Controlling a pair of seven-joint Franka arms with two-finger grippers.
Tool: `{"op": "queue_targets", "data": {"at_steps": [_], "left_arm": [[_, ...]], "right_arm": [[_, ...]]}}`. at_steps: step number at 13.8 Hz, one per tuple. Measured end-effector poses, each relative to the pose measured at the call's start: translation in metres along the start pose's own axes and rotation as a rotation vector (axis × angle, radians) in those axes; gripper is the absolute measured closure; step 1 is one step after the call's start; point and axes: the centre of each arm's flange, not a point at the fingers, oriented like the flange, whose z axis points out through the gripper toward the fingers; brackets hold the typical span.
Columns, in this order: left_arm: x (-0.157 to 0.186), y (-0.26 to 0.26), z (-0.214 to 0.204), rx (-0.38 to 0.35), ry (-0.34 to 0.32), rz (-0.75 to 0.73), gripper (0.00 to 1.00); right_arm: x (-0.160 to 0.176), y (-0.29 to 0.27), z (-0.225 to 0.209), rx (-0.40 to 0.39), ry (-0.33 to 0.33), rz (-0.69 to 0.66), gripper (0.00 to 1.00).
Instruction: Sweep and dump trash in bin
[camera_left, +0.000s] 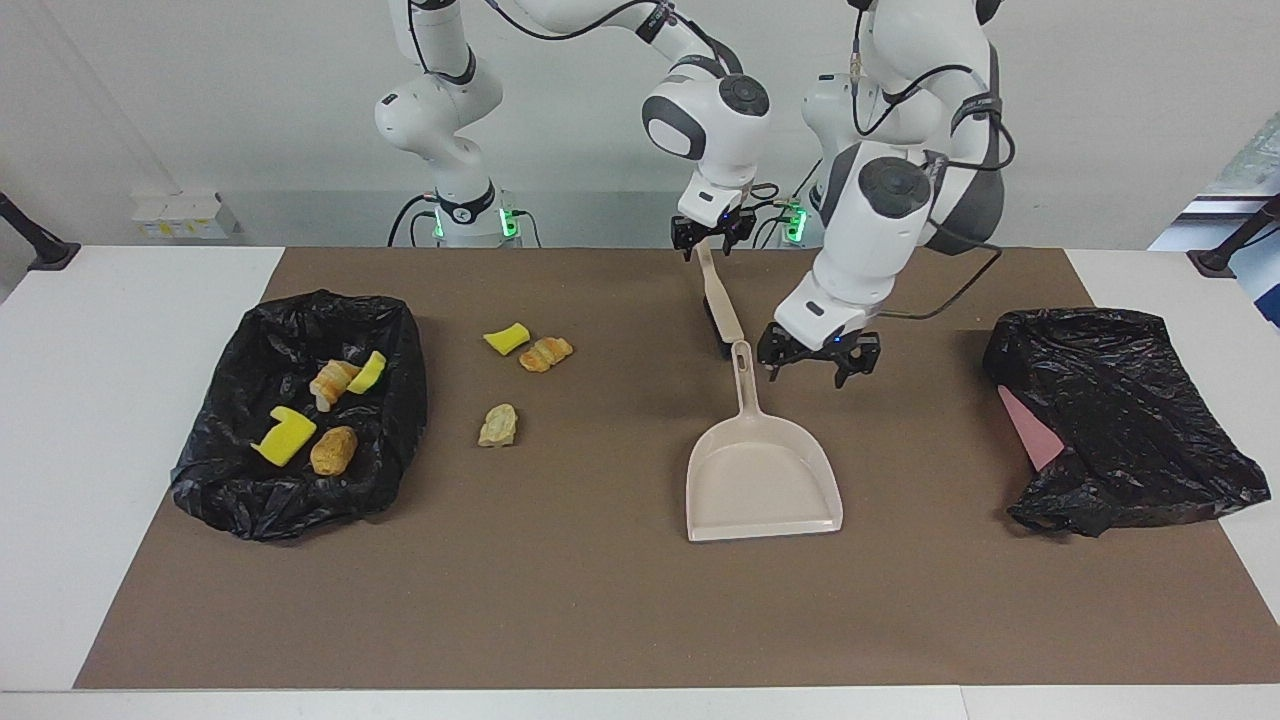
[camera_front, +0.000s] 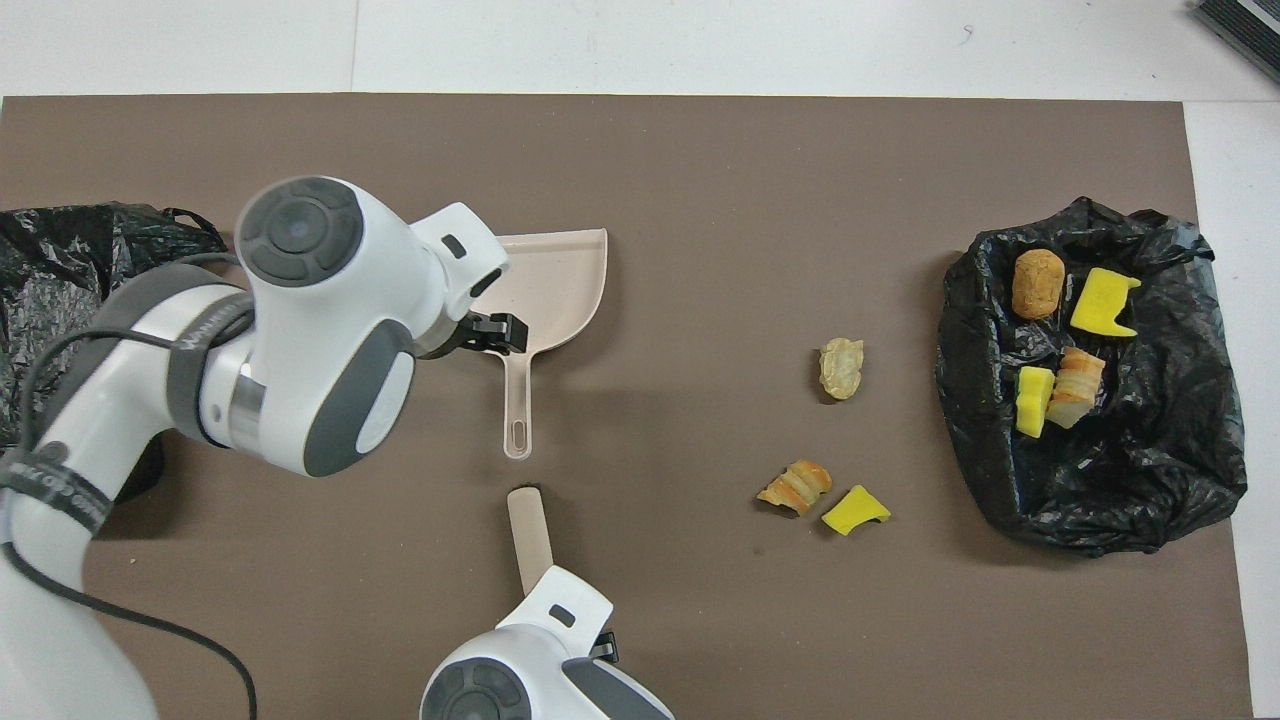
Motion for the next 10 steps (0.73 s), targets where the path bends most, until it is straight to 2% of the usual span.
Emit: {"op": "queue_targets", "data": {"at_steps": [3,5,6,8,10], "left_arm": [[-0.028,0.032,0.051,0.007,-0.021,-0.029,0.0],[-0.038,0.037,0.062,0.014,-0.038,-0.049,0.01],[-0.038,0.036,0.06,0.01,-0.038,-0.064,0.1],[-0.039,0.035,0.056,-0.006,-0.037,-0.083,0.4],[-0.039,0.034,0.054,-0.01,-0.035,-0.089,0.65]], "right_arm": [[-0.016,-0.004,0.017,0.011,0.002,-0.016,0.24],[-0.021,-0.006,0.018,0.014,-0.003,-0.019,0.26],[-0.022,-0.005,0.017,0.015,-0.004,-0.019,0.26],[-0.024,-0.004,0.018,0.014,-0.007,-0.017,0.26],[-0.025,-0.004,0.02,0.022,-0.02,-0.008,0.26]]}}
